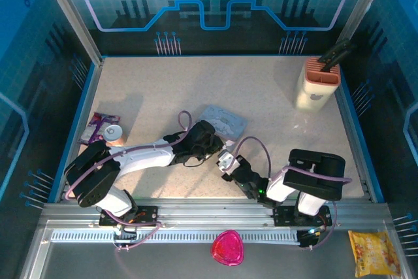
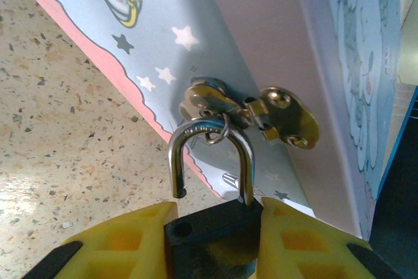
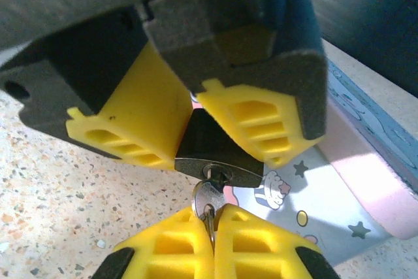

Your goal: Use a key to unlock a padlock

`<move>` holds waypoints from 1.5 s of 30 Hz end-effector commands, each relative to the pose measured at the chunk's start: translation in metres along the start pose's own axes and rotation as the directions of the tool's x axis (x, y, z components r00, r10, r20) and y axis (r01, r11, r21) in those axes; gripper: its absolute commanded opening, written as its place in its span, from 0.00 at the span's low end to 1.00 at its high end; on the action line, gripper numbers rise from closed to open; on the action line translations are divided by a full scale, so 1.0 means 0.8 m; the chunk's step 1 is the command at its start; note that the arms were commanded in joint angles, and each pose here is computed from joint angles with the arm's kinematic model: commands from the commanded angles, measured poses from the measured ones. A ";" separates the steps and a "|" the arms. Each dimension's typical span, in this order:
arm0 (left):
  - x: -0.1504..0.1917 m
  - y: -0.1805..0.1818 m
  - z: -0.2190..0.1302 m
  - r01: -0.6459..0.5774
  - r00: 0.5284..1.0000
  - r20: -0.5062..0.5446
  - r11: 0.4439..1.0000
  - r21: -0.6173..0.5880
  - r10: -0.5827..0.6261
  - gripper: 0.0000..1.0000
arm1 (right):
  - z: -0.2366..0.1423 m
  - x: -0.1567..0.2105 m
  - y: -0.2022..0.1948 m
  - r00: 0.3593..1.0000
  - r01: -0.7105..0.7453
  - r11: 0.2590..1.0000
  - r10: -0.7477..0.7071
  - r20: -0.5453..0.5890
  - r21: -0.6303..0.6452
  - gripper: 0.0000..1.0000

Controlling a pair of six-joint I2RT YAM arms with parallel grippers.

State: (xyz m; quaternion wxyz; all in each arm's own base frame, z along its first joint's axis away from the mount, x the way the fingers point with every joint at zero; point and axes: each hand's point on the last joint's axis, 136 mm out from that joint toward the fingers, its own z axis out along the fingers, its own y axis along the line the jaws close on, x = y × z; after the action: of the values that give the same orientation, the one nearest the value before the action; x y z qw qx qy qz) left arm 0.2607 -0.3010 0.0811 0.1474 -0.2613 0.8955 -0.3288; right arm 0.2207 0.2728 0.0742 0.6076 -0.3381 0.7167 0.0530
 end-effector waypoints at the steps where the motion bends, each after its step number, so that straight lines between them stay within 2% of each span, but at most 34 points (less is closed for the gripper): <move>1: 0.024 -0.034 0.002 -0.015 0.997 -0.068 0.996 0.089 0.021 0.00 | -0.002 -0.048 0.009 0.979 -0.163 0.984 0.171 0.111 -0.076 0.03; 6: 0.023 -0.025 0.003 -0.031 0.998 -0.059 0.997 0.065 0.035 0.04 | -0.007 -0.032 0.005 0.972 -0.211 0.974 0.218 0.084 -0.078 0.10; 10: 0.021 -0.011 0.009 -0.061 0.997 -0.046 0.998 0.028 0.063 0.04 | -0.010 -0.023 0.015 0.959 -0.274 0.950 0.282 0.037 -0.147 0.16; 14: 0.015 0.001 0.015 -0.136 0.990 -0.029 0.990 -0.022 0.136 0.04 | -0.017 -0.028 0.018 0.939 -0.330 0.920 0.342 0.024 -0.211 0.35; 16: 0.012 0.009 0.018 -0.190 0.982 -0.028 0.980 -0.060 0.188 0.04 | -0.019 -0.029 0.014 0.931 -0.355 0.905 0.366 0.003 -0.234 0.41; 21: 0.007 0.033 0.026 -0.286 0.958 -0.025 0.950 -0.127 0.285 0.04 | -0.022 -0.027 0.000 0.900 -0.435 0.863 0.416 -0.127 -0.258 0.43; 30: 0.006 0.062 0.038 -0.408 0.913 -0.062 0.886 -0.219 0.404 0.09 | -0.042 -0.008 -0.051 0.804 -0.577 0.803 0.527 -0.274 -0.148 0.44; 32: 0.006 0.066 0.038 -0.424 0.905 -0.071 0.875 -0.232 0.420 0.13 | -0.046 -0.010 -0.057 0.785 -0.603 0.786 0.554 -0.277 -0.138 0.44; 39: -0.002 0.057 0.017 -0.488 0.869 -0.029 0.845 -0.217 0.494 0.37 | -0.049 -0.009 -0.056 0.709 -0.681 0.725 0.617 -0.343 -0.103 0.44; 45: -0.020 0.035 -0.026 -0.587 0.795 0.064 0.791 -0.173 0.604 0.57 | -0.042 -0.027 -0.038 0.641 -0.754 0.639 0.667 -0.379 -0.150 0.42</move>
State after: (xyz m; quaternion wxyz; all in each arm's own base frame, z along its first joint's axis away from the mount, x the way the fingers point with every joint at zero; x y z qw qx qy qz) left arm 0.2523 -0.2754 0.0615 0.2351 -0.0297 0.9509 -0.1992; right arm 0.2102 0.2306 0.1013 0.3873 -0.1355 0.8584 0.3078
